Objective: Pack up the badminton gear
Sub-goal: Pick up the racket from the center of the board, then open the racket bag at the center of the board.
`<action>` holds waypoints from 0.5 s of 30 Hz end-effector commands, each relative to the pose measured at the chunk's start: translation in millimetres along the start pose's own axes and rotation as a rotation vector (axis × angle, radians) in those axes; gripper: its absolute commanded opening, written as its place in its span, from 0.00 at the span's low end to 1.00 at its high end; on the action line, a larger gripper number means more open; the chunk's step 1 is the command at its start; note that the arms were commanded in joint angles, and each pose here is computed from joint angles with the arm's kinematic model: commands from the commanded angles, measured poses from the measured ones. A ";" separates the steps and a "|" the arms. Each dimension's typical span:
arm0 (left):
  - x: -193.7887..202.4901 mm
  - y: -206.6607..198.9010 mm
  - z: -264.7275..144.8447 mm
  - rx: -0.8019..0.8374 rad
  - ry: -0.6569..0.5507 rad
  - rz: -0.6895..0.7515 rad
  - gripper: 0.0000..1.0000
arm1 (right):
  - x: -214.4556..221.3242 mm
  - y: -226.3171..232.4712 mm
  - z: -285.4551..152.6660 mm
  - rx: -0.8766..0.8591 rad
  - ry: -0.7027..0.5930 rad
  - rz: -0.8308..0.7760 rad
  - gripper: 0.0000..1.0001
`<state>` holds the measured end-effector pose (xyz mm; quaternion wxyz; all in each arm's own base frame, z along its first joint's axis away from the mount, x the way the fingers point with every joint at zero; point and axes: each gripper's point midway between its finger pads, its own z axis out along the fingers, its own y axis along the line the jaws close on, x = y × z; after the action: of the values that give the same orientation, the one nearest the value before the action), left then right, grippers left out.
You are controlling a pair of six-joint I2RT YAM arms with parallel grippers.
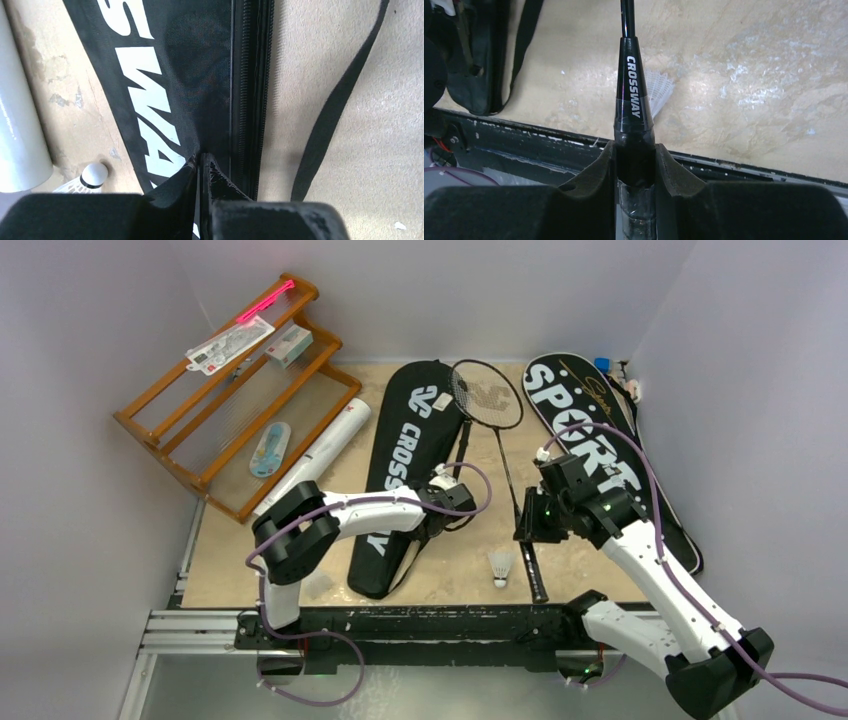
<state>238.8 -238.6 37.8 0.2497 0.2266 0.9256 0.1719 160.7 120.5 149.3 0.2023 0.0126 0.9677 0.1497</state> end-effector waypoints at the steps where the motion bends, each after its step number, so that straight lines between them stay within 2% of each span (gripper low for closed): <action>1: -13.1 13.5 -11.7 -0.085 -0.036 -0.016 0.00 | 4.4 -4.3 -12.7 0.022 -0.001 0.006 0.00; 9: -37.5 17.9 -41.0 -0.007 -0.110 -0.071 0.00 | 32.0 -17.3 -34.5 0.070 0.080 -0.005 0.00; 10: -39.1 13.4 -43.1 0.024 -0.112 -0.071 0.05 | 34.5 -17.6 -37.5 0.068 0.079 -0.008 0.00; 13: -36.2 -3.9 -44.3 0.122 -0.094 -0.060 0.34 | 39.0 -19.4 -46.0 0.072 0.080 -0.011 0.00; 15: -32.1 -7.0 -42.4 0.136 -0.084 -0.057 0.42 | 37.9 -20.7 -49.3 0.079 0.073 -0.014 0.00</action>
<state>240.7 -250.6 69.2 0.2713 0.2264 0.9236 0.1488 108.1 97.6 152.7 0.1427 0.0051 0.9826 0.1188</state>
